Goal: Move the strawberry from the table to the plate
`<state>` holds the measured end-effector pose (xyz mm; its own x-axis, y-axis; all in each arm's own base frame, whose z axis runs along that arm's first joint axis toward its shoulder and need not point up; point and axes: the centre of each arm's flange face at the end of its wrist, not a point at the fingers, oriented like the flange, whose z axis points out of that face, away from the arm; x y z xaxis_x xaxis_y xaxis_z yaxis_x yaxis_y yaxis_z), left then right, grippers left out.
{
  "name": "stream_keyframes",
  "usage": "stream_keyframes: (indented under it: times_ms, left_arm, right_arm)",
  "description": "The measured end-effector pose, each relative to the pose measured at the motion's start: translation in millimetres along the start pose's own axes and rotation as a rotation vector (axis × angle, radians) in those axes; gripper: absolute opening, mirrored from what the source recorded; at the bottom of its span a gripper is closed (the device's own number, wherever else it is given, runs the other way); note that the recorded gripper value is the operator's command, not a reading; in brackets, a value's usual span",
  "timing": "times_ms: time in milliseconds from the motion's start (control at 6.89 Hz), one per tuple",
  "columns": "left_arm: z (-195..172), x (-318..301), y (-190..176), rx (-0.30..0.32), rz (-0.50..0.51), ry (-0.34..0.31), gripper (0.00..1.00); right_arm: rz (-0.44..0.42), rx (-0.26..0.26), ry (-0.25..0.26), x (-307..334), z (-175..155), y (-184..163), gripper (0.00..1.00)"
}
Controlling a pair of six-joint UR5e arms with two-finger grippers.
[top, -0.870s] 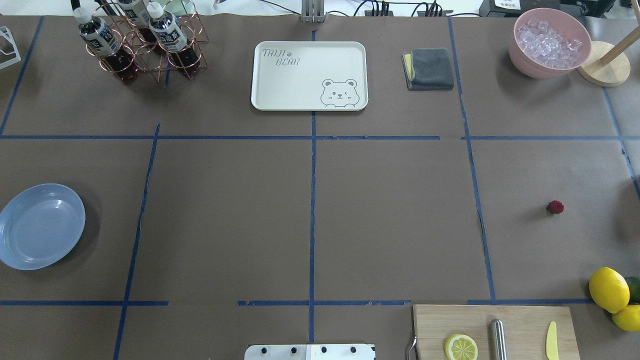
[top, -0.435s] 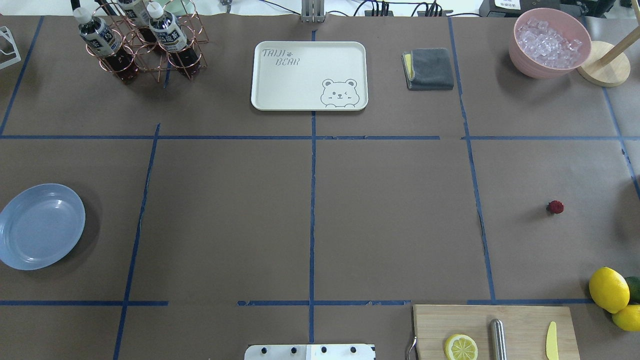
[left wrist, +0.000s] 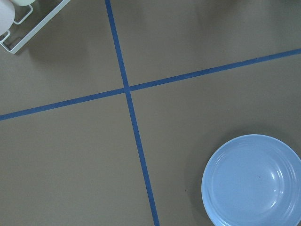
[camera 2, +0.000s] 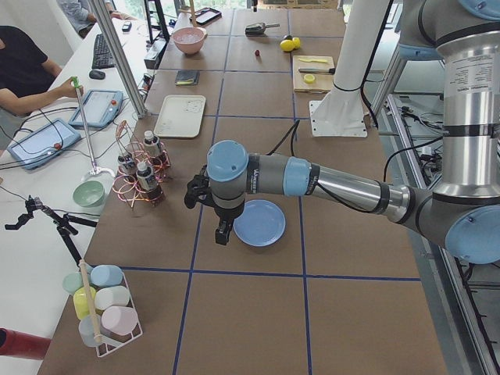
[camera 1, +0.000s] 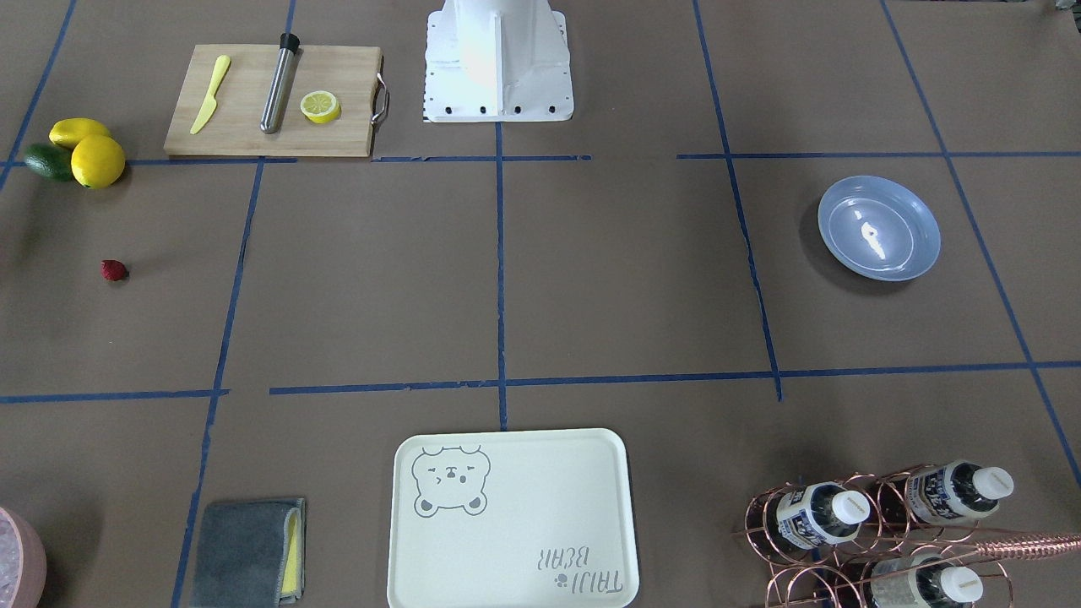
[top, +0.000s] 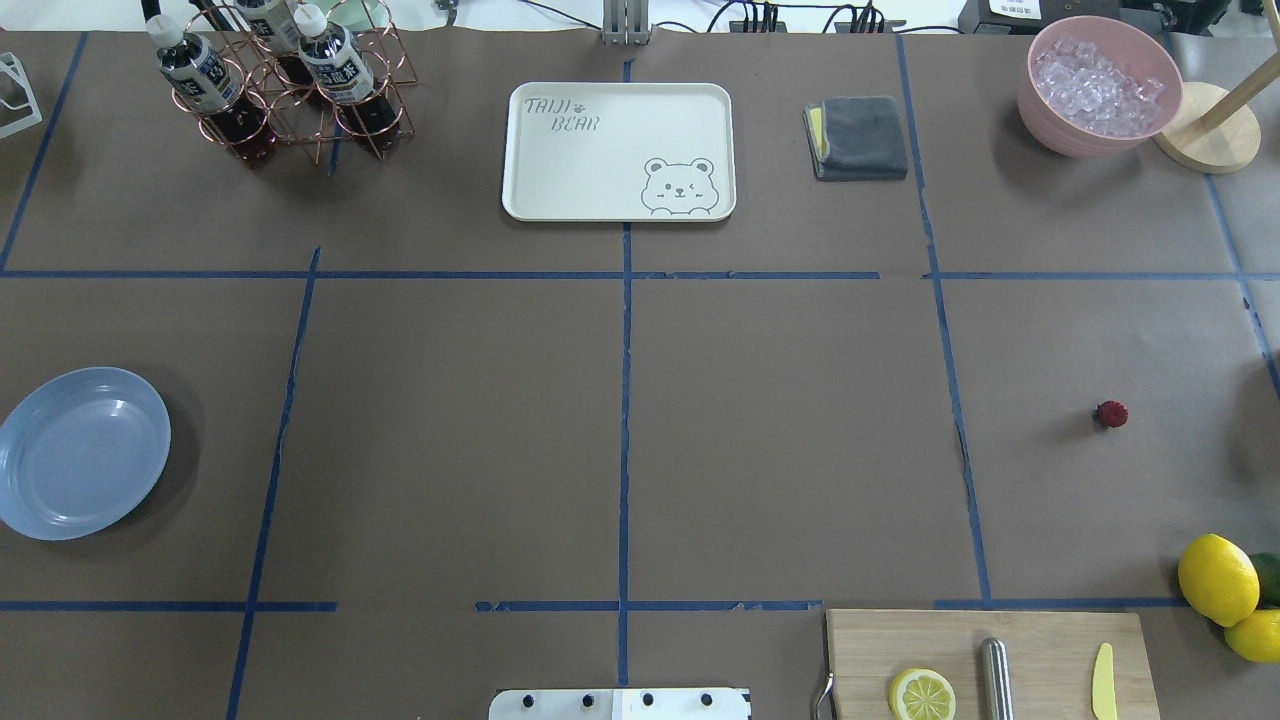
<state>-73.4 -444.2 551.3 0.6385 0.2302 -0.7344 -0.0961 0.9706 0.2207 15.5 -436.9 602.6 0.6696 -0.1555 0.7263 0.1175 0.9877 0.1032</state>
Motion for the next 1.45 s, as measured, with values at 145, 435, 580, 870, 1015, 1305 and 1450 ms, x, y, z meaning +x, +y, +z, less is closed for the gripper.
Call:
stream_keyframes:
  times_ms: [145, 435, 580, 870, 1015, 1305, 1450]
  left_arm:
    - [4, -5, -1, 0.004, 0.008, 0.004, 1.0]
    - [9, -8, -1, 0.022, 0.031, 0.004, 1.0]
    - [13, -10, -1, 0.019, 0.033, 0.007, 1.0]
    - [44, -5, -10, 0.014, 0.098, 0.03, 1.0]
    - [71, 3, -15, 0.004, 0.115, 0.043, 1.0]
    - [131, 13, -10, -0.038, 0.056, 0.044, 0.99]
    - [162, 22, -6, -0.072, 0.024, 0.027, 0.98]
  right_arm:
    - [0.001, -0.001, -0.001, 0, 0, 0, 1.0]
    - [0.001, 0.0, -0.018, 0, 2, 0, 1.0]
    - [0.001, 0.0, -0.026, -1, 2, 0, 1.0]
    - [0.0, 0.0, -0.03, -1, 2, 0, 1.0]
    - [-0.001, 0.0, -0.031, -2, 2, 0, 1.0]
    - [-0.004, 0.002, -0.031, -3, 1, -1, 1.0]
    - [-0.003, 0.002, -0.031, -3, 1, -2, 1.0]
